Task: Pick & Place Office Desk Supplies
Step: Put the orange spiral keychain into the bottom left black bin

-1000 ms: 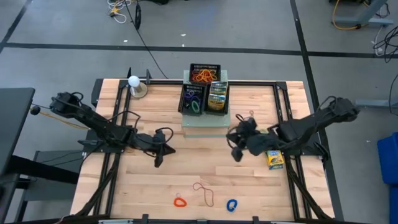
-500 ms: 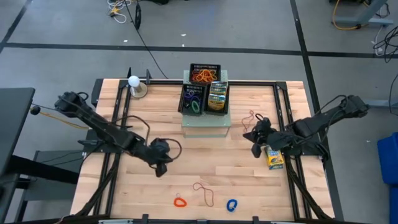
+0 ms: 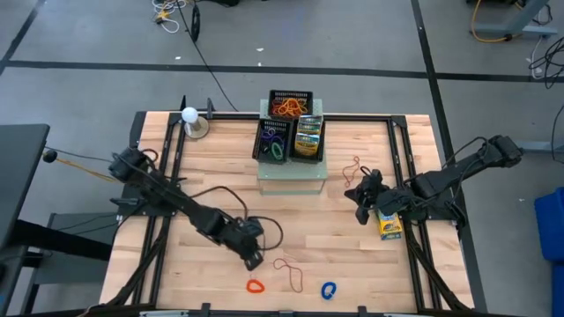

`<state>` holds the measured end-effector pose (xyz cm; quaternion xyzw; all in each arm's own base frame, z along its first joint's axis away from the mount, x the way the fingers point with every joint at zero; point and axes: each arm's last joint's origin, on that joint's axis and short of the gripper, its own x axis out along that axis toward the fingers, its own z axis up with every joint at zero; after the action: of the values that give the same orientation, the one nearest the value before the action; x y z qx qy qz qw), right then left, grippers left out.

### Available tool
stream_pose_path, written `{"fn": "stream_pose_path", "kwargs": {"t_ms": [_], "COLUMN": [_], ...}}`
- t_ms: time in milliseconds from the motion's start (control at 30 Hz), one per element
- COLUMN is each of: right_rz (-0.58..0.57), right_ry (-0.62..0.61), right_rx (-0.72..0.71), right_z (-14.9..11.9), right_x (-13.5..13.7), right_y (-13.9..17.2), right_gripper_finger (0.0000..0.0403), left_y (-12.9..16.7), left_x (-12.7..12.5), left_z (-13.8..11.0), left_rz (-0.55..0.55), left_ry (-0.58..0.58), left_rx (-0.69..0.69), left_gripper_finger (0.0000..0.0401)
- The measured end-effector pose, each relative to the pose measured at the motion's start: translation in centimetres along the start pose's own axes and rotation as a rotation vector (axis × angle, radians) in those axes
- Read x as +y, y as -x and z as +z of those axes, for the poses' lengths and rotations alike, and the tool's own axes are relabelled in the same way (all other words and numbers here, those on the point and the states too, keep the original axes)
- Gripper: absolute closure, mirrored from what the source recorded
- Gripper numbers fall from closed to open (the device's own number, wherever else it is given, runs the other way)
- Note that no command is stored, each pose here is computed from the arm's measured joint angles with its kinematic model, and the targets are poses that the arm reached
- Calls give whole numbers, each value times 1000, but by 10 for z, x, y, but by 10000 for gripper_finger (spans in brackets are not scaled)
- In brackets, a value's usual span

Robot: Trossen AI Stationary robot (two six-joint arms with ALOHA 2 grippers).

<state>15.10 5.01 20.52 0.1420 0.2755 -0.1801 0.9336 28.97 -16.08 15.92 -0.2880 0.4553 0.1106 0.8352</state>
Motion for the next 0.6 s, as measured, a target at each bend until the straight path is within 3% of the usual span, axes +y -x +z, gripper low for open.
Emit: {"fn": "stream_pose_path", "kwargs": {"t_ms": [267,600], "right_rz": [-43,-54], "right_ry": [26,45], "right_rx": [-60,-77], "right_z": [3,4], "right_x": [0,0], "right_y": [0,0], "right_gripper_finger": [362,362], "left_y": [6,8], "left_x": [-37,-75], "left_z": [-19,-52], "left_rz": [32,-27], "left_ry": [-11,46], "left_rx": [147,234], "left_gripper_finger": [378,315]}}
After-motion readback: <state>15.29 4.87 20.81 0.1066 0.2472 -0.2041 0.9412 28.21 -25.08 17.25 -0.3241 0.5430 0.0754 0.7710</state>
